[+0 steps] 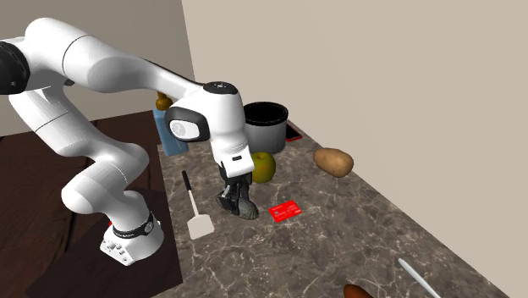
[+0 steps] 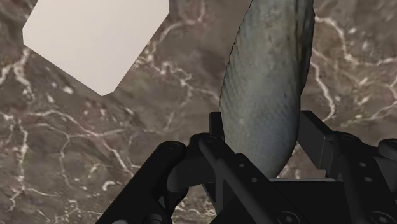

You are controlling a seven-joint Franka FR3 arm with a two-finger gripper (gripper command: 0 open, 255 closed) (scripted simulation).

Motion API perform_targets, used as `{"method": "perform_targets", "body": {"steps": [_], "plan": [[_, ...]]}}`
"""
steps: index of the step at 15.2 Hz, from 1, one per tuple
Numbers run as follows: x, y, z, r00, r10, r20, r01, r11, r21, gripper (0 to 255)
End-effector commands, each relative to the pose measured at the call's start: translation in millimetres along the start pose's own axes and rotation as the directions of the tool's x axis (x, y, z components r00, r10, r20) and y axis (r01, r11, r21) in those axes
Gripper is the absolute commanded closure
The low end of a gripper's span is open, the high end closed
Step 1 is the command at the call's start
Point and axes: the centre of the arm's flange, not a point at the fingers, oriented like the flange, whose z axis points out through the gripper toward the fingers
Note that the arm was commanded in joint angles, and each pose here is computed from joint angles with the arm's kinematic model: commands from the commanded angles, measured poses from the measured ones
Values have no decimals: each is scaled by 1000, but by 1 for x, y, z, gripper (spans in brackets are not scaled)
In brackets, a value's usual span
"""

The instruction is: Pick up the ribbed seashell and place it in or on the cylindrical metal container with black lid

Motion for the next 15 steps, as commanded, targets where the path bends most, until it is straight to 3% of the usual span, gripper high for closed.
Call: {"method": "perform_targets", "body": {"steps": [1,8,15], "plan": [[-1,0,2,1000,0,6,0,1000,0,255],[-1,0,2,1000,0,6,0,1000,0,255],[2,0,-35,1000,0,6,0,1000,0,255]]}}
